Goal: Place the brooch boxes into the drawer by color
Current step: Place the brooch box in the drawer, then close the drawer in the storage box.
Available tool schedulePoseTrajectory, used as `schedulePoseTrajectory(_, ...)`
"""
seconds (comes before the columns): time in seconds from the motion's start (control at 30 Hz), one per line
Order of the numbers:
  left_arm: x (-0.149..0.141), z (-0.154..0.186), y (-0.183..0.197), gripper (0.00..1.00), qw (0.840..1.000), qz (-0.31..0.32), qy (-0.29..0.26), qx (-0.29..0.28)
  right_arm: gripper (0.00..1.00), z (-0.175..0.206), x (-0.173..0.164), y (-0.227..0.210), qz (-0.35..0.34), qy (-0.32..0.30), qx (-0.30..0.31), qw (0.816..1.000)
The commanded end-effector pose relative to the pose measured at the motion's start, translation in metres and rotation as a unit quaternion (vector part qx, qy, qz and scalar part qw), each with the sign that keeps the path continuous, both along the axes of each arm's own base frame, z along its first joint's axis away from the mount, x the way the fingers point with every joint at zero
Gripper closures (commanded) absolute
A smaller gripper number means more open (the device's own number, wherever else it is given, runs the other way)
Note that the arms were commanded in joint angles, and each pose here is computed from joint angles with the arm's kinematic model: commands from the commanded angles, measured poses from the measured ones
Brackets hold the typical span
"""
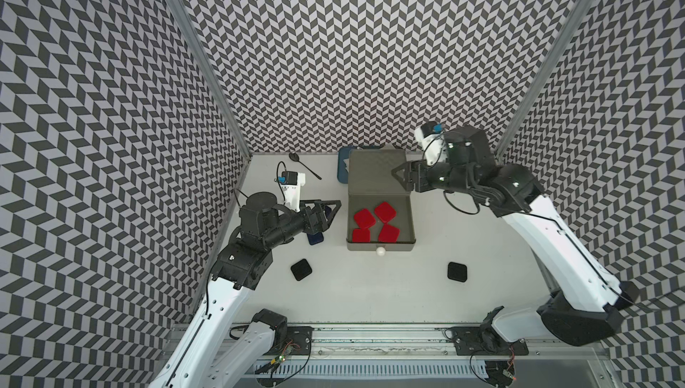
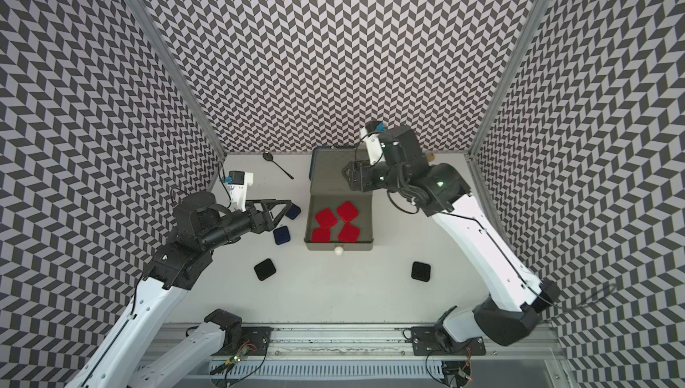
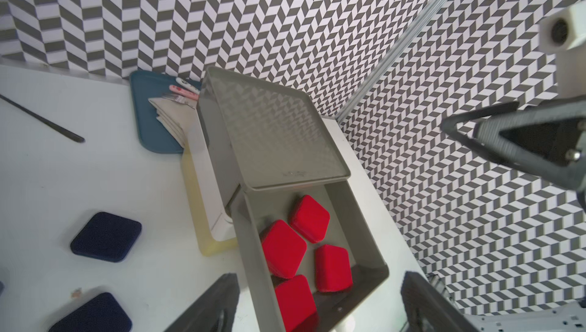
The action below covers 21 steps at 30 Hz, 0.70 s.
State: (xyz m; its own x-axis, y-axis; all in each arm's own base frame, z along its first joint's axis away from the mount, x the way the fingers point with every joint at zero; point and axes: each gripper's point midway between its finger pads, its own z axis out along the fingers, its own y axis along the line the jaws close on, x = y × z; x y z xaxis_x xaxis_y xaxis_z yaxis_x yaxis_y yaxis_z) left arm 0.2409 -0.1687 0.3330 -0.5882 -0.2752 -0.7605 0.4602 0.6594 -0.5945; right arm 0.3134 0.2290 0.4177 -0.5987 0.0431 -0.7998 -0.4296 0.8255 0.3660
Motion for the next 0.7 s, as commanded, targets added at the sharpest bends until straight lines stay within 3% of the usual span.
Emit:
schedulePoseTrajectory(0.0,-0.024,-0.028,-0.001,0.18,0.997,0.012,0.068,-0.020,0.27,0.009,0.013,-0.027,-0.024,-0.015,0.022,0.999)
schedulePoseTrajectory(0.07,-0.037,-0.034,-0.002,0.22,0.996,0.013,0.081,-0.032,0.27,0.004,0.016,-0.041,-0.031,-0.012,0.018,0.999)
schedulePoseTrajectory(0.13,-0.048,-0.042,-0.006,0.31,0.994,0.003,0.102,-0.043,0.27,-0.005,0.020,-0.052,-0.035,-0.005,0.012,0.999)
schedulePoseTrajectory(0.23,-0.060,-0.053,-0.011,0.59,0.991,0.006,0.124,-0.054,0.27,-0.013,0.025,-0.060,-0.036,0.002,0.006,0.999)
schedulePoseTrajectory(0.27,-0.063,-0.057,-0.014,0.61,0.990,0.005,0.131,-0.055,0.27,-0.016,0.027,-0.062,-0.036,0.004,0.005,0.999)
schedulePoseTrajectory(0.5,-0.086,-0.095,-0.055,0.53,0.980,-0.027,0.191,-0.042,0.27,-0.030,0.032,-0.068,-0.038,0.015,0.000,0.999)
schedulePoseTrajectory(0.67,-0.092,-0.113,-0.089,0.49,0.980,-0.034,0.198,-0.016,0.27,-0.038,0.034,-0.071,-0.037,0.020,-0.002,0.999)
